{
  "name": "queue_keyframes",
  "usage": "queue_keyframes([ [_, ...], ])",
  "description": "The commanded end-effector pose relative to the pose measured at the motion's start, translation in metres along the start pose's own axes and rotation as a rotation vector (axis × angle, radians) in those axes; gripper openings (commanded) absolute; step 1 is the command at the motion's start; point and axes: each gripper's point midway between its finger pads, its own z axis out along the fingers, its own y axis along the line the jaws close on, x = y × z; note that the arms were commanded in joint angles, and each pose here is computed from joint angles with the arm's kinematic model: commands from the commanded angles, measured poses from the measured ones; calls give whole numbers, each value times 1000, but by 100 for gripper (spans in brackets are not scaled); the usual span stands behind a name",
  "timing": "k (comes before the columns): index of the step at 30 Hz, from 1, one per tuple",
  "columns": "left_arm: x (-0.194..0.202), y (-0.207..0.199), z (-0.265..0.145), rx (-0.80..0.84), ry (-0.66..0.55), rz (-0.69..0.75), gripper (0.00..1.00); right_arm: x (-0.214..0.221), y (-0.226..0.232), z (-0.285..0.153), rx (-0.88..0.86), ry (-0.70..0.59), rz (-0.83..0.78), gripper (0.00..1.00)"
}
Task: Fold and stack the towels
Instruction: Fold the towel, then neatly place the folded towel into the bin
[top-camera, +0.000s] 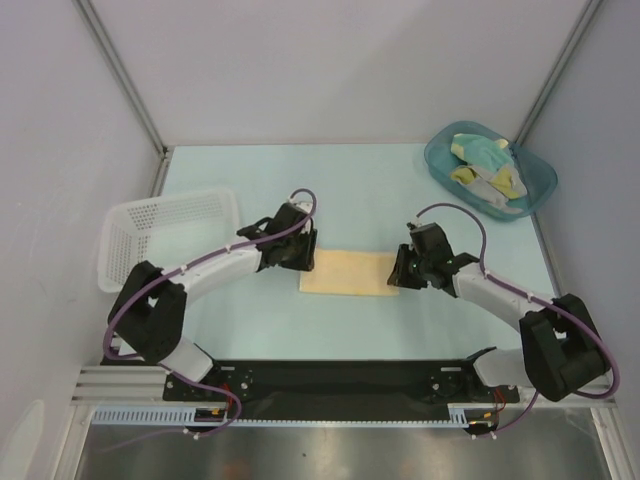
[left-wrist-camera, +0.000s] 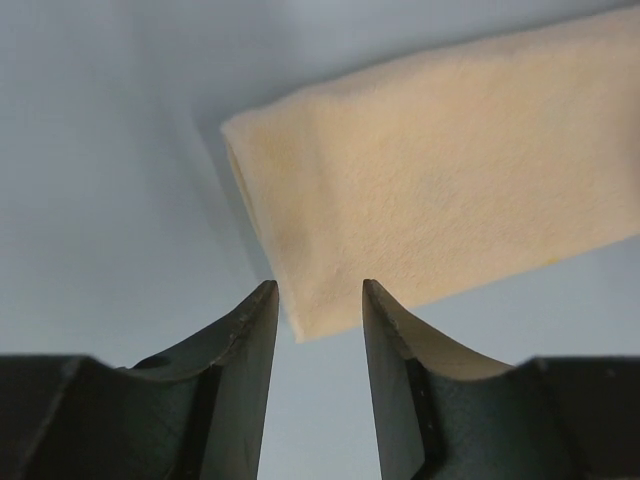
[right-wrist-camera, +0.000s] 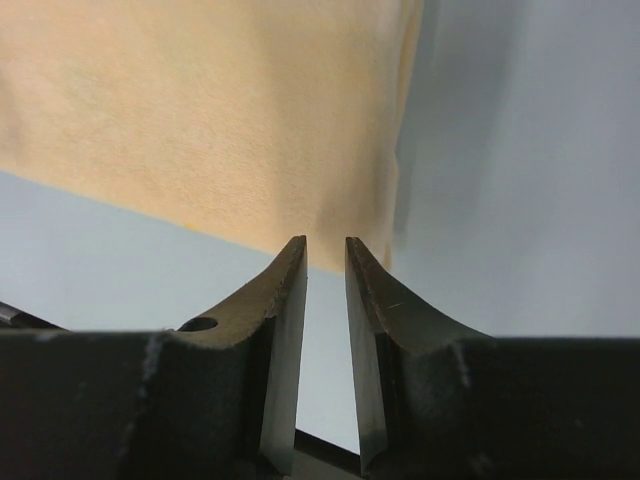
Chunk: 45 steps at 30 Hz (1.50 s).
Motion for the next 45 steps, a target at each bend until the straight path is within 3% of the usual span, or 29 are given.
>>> queue_keyframes([
  [1,-34,-12,-9,16,-70,9,45,-40,25,-9,-65,-114,-51,28],
  [4,-41,-22,0,63,-72,27,45,-52,22,5,-59,-115,-55,28],
  [8,-34,-8,34,11,-4,23,42,-73,13,25,-70,-131,-49,27],
  [14,-50,18,52,52,9,-82,40,-78,-9,47,-14,-103,-59,28],
  [22,-84,15,8,88,-71,-19,54,-84,-9,43,-16,-103,-85,28],
  [26,-57,23,6,70,-32,-26,62,-89,4,27,-52,-112,-83,30],
  [32,-10,19,31,135,41,-65,63,-95,20,-1,-109,-147,-89,42],
  [36,0,11,41,173,58,-77,63,-94,27,-12,-129,-164,-102,60],
  [45,20,6,53,128,108,-84,57,-85,35,-19,-148,-174,-131,72],
])
